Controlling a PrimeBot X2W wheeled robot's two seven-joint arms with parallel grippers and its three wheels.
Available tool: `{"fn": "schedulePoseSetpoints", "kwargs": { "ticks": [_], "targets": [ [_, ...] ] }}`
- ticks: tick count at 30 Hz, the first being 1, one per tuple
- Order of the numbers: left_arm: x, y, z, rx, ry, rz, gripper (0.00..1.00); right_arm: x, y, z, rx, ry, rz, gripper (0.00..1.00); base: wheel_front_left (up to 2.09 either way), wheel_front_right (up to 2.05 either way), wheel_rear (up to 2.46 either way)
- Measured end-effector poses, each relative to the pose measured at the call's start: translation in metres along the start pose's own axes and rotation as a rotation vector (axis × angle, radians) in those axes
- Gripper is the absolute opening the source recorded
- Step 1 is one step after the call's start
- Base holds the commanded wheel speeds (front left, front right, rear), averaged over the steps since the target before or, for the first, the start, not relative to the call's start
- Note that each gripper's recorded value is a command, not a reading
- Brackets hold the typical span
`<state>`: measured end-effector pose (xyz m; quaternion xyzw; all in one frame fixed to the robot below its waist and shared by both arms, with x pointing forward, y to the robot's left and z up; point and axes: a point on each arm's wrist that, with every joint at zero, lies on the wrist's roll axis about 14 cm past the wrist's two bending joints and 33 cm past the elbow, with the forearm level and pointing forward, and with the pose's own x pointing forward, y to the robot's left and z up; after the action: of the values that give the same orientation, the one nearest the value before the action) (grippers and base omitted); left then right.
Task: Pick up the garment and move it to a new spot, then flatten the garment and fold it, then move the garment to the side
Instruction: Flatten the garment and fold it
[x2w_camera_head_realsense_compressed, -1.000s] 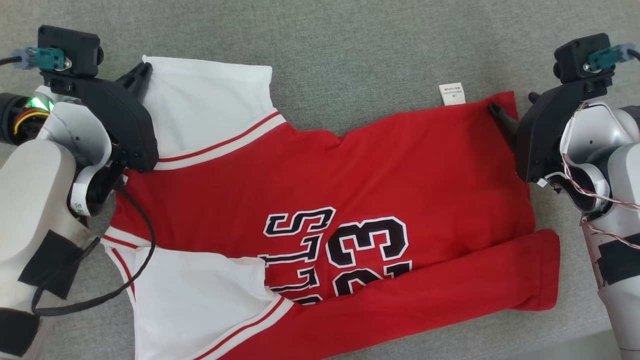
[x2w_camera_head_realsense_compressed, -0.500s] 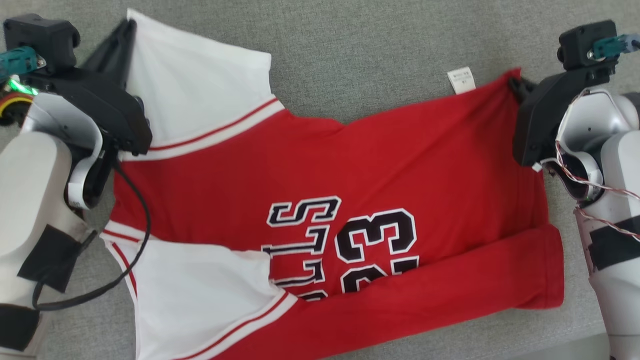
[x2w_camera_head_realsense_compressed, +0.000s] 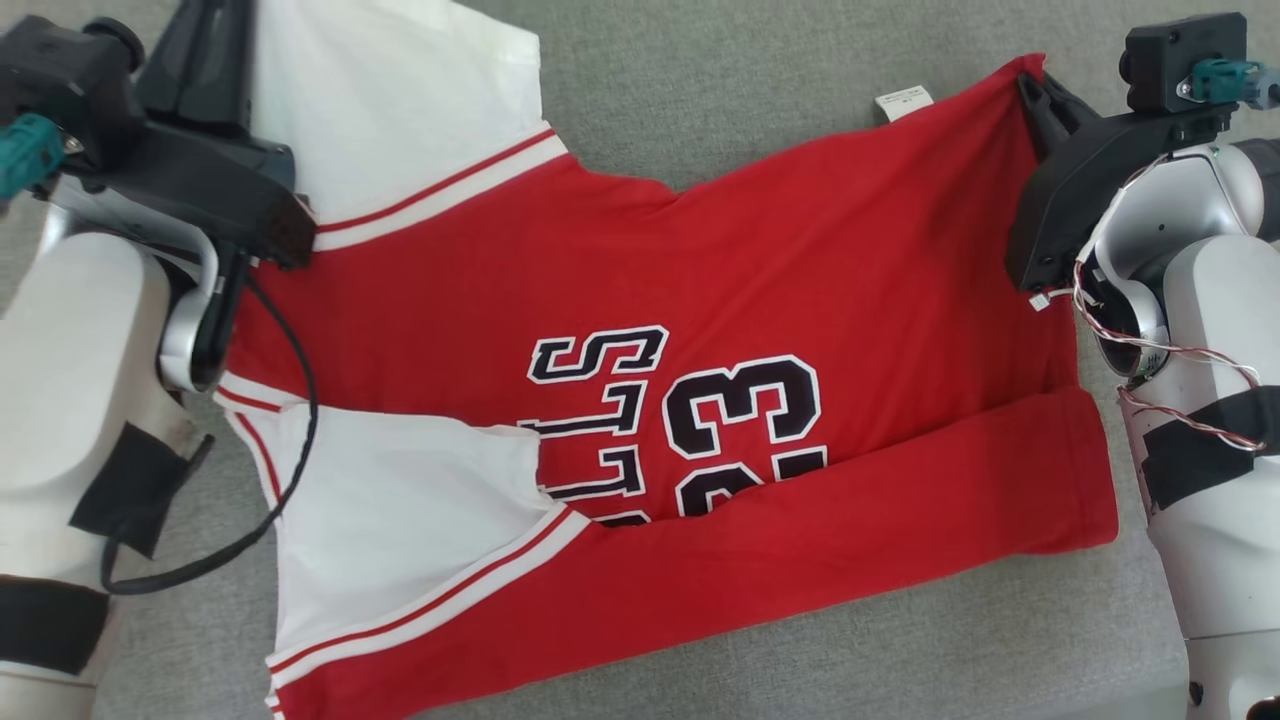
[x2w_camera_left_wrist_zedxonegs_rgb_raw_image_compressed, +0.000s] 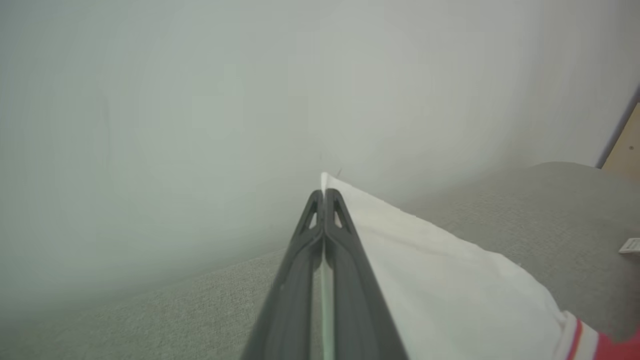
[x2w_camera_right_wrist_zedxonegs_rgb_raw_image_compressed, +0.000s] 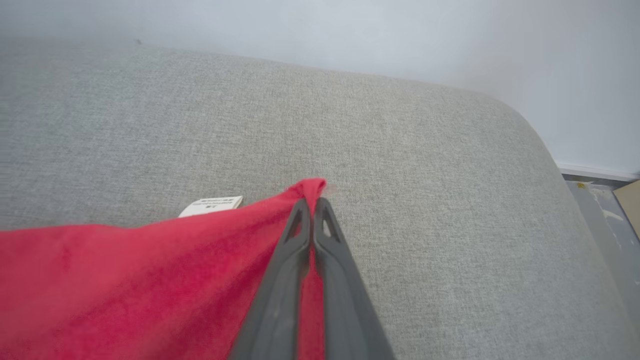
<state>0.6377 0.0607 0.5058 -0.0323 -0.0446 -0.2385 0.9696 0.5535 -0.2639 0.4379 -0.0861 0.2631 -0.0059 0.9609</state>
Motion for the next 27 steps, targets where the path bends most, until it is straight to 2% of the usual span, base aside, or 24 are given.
{"fn": "schedulePoseSetpoints", "kwargs": {
  "ticks": [9,18,23,27],
  "targets": [
    [-0.028,-0.019,0.004,-0.043,0.008,-0.058,0.0,-0.01,0.002,0.013,-0.029,-0.068,0.02,0.0,0.0,0.0,0.0],
    [-0.1,-0.033,0.019,-0.138,-0.016,-0.026,0.0,-0.046,0.002,-0.01,-0.063,-0.077,0.049,0.0,0.0,0.0,0.0],
    [-0.138,-0.048,0.021,-0.183,-0.012,-0.008,0.0,-0.063,0.004,-0.021,-0.127,-0.088,0.067,0.0,0.0,0.0,0.0],
    [-0.164,-0.06,0.025,-0.206,-0.017,0.006,0.0,-0.075,0.01,-0.041,-0.122,-0.049,0.085,0.0,0.0,0.0,0.0]
  ]
}}
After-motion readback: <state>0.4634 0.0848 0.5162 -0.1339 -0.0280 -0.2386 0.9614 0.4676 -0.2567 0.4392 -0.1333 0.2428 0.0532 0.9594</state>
